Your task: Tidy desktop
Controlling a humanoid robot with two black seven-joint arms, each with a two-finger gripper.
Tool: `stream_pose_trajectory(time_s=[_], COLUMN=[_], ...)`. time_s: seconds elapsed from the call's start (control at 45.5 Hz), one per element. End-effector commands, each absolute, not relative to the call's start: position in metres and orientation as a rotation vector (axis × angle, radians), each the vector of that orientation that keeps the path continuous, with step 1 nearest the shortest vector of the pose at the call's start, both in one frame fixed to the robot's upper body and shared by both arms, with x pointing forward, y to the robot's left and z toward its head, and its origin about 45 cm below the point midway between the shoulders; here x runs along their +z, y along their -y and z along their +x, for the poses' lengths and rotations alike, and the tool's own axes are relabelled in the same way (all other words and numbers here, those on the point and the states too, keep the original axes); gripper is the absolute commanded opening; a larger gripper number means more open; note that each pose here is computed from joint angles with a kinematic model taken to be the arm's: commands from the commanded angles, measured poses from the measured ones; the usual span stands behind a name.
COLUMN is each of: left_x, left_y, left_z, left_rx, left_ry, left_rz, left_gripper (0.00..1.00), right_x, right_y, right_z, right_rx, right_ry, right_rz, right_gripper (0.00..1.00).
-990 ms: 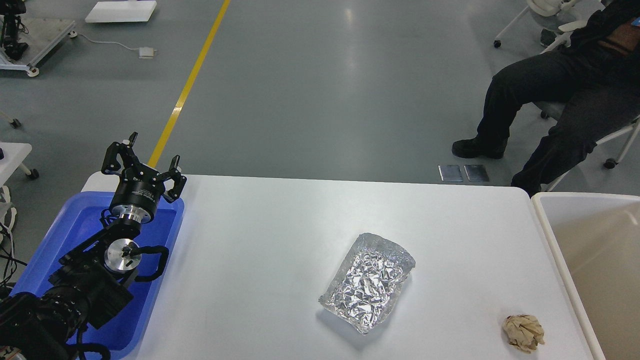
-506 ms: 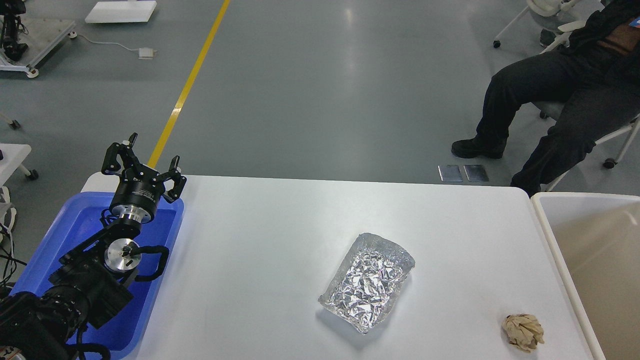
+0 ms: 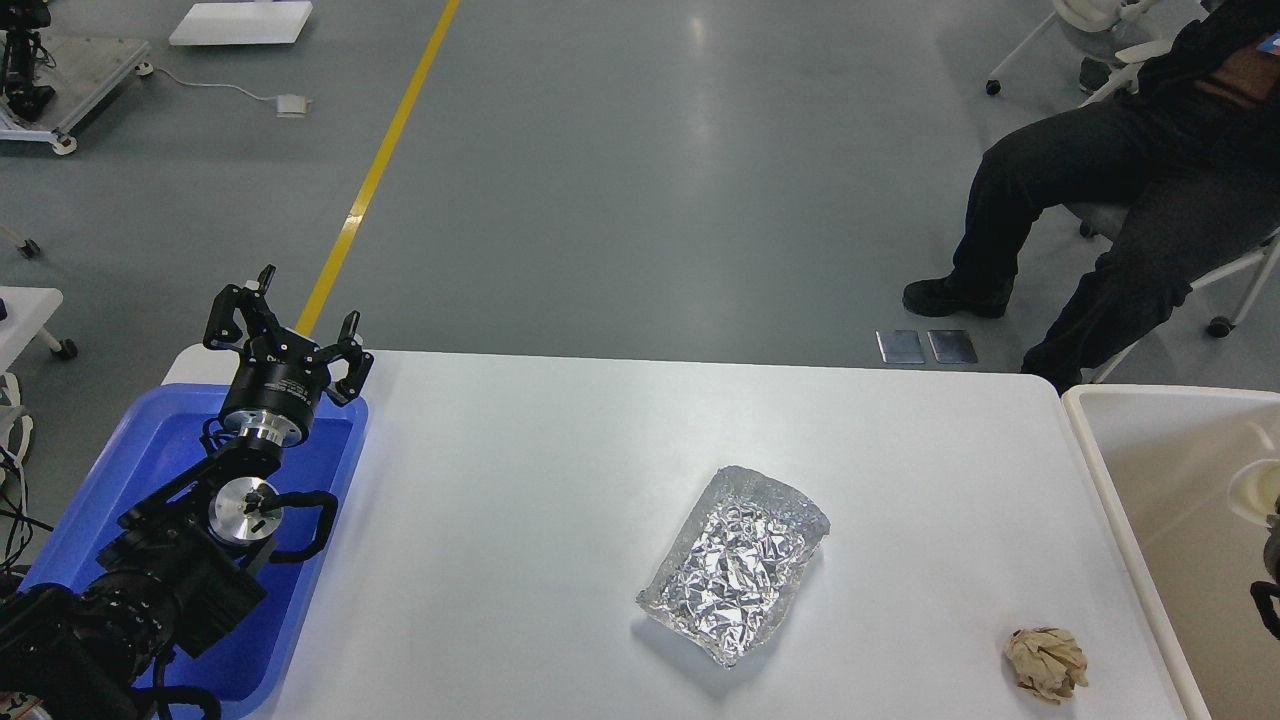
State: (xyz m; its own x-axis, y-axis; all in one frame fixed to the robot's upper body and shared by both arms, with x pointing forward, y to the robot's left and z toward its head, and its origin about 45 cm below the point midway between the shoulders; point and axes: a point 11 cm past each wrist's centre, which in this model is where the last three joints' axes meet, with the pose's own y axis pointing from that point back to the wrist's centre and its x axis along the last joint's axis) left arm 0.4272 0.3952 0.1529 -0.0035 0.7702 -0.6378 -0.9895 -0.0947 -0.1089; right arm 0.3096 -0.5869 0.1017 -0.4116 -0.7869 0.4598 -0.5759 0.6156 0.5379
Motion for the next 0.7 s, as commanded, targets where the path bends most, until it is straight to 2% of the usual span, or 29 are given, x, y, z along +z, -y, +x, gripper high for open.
stream_pose_trajectory(time_s=[0.0,0.44,0.484,0.55,0.594,0.616,0.682], left_x=[0.1529,0.1529,0.1529,0.1528,0.1528,0.1528,0.1529], left_y=[-0.3953,-0.3953,-0.3953,-0.3954,-0.3954,-0.3954,-0.3953], left_z=[0.4272,0.4272,0.4272,0.4272,0.4272,0.4272,0.4272], left_rx=[1.553,1.553,1.553,1.554,1.554,1.554,1.553], left_ry=[-0.435,-0.435,-0.435,-0.435,-0.435,-0.435,-0.435], left_rz=[-0.653,-0.653,-0.653,-0.652,-0.652,-0.652,-0.653], left_gripper=[1.0,1.0,1.0,1.0,1.0,1.0,1.0], right_x=[0.0693,0.0671,0.0677,0.0688,0.07,0.0702,0.0707], right_y=[0.5715,0.5711,0.5711,0.5726,0.5728,0.5723,0.5729], right_z=[0.2887,0.2863,0.2871,0.2868,0.288,0.2889,0.2888], right_rx=[-0.466,-0.463,-0.46,-0.456,-0.455,-0.455,-0.453], right_ry=[2.142,2.144,2.147,2.149,2.153,2.153,2.152], right_rz=[1.01,1.012,1.012,1.01,1.01,1.013,1.013], right_gripper=[0.0,0.01,0.35,0.66,0.94,0.98,0.99])
